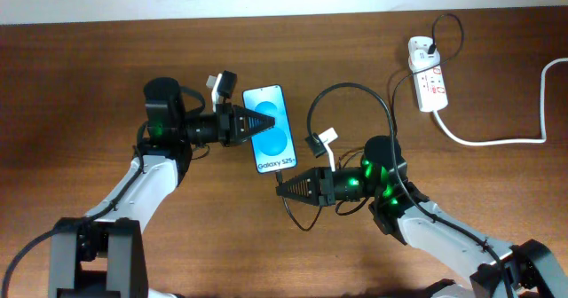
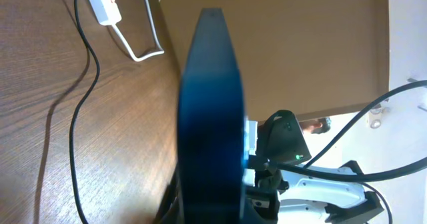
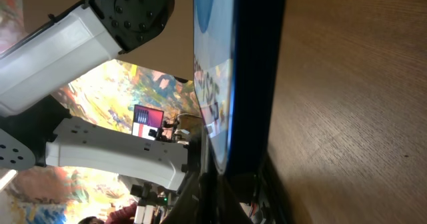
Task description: Plug charger to phone and switch on socket
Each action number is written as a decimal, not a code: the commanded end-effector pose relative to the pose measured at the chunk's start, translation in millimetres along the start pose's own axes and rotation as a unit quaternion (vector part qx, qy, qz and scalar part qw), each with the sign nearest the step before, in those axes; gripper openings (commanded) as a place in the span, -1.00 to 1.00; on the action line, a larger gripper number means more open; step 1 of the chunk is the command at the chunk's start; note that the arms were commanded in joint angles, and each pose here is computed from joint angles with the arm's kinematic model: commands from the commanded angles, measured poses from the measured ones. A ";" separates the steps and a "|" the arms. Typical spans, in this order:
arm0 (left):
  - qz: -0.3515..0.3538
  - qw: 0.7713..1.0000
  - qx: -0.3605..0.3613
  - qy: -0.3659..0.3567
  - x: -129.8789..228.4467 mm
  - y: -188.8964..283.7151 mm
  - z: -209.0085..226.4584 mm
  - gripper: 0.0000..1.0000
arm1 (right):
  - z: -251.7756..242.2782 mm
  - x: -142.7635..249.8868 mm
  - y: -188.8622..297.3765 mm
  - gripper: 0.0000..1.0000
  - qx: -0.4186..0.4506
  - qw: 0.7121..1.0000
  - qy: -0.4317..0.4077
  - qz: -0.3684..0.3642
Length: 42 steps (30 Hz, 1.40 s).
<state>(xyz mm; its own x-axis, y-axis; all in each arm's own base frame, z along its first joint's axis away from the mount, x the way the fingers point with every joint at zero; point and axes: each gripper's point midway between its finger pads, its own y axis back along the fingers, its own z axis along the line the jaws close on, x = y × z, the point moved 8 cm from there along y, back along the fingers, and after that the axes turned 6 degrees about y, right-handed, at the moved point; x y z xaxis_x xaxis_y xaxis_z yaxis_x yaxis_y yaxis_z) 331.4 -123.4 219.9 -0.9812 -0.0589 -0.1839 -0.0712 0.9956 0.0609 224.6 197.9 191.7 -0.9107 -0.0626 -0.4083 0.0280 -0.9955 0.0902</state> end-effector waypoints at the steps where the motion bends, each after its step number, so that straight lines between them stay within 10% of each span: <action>1: 0.083 0.996 0.040 -0.001 19.8 -11.0 -6.3 -1.00 | 4.9 -40.3 10.0 -0.92 0.038 0.994 0.037 -0.096; 42: 0.122 0.992 0.045 0.002 33.6 -36.0 -9.5 -1.00 | 15.2 -65.9 17.9 -0.92 0.049 0.986 0.070 -0.145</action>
<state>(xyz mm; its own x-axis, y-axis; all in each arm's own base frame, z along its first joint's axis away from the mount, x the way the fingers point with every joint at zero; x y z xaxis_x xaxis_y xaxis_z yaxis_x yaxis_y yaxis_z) 333.8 -138.2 226.6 -0.9759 -0.0597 -0.2098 -0.0760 0.9946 0.0706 229.4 197.6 196.3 -0.9089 -0.0653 -0.4119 0.0347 -0.9961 0.0815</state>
